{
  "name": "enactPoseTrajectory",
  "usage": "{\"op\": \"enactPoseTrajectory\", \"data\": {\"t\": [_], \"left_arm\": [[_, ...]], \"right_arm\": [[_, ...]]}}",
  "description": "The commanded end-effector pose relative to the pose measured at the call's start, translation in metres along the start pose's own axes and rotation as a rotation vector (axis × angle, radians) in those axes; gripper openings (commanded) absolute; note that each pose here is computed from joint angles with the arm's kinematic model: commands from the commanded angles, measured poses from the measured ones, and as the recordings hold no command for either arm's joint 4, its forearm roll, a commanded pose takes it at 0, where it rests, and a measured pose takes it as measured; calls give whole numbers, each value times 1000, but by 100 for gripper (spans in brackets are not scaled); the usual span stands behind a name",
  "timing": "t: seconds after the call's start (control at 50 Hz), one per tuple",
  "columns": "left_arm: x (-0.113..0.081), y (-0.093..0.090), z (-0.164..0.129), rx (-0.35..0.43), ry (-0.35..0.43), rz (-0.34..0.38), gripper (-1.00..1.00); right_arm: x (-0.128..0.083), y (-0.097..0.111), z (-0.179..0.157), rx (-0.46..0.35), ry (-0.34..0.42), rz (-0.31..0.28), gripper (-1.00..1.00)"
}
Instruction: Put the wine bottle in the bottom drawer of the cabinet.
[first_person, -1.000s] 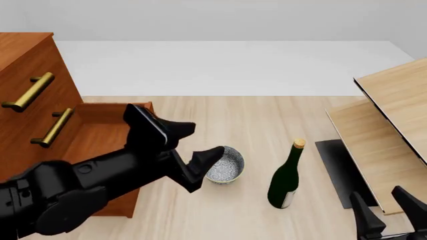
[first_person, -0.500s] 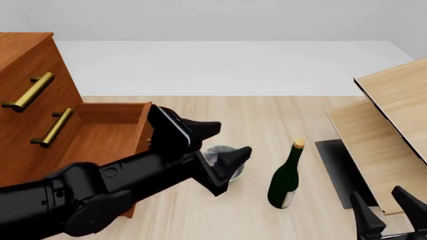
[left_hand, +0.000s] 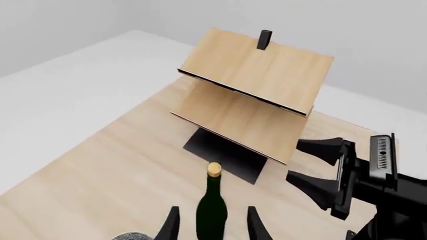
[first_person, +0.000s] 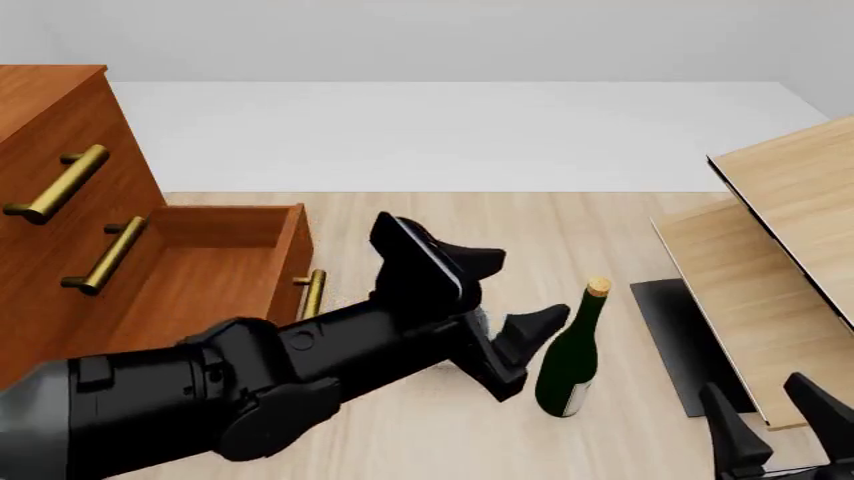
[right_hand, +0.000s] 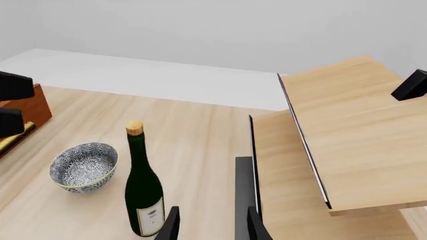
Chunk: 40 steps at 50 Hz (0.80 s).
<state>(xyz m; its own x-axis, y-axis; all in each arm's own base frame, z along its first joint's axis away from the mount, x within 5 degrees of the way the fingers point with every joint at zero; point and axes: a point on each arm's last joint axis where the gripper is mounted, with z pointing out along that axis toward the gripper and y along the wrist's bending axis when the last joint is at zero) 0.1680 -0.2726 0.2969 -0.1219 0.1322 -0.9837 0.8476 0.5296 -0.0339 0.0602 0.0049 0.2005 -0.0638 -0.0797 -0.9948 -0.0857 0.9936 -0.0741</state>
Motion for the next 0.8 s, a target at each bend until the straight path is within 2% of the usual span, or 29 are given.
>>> {"op": "enactPoseTrajectory", "data": {"t": [0.02,0.18,0.38,0.8], "left_arm": [[2,-9,21,25,16,21,100],[0,-13,31,36,22,30,100],[10,-18,42,50,53,40,100],[22,-14,62,36,87,52,100]], "right_arm": [[0,0,0,0,4,0,100],[0,0,0,2,5,0,100],[0,0,0,1,5,2,100],[1,0,0,1,10,7,100]]}}
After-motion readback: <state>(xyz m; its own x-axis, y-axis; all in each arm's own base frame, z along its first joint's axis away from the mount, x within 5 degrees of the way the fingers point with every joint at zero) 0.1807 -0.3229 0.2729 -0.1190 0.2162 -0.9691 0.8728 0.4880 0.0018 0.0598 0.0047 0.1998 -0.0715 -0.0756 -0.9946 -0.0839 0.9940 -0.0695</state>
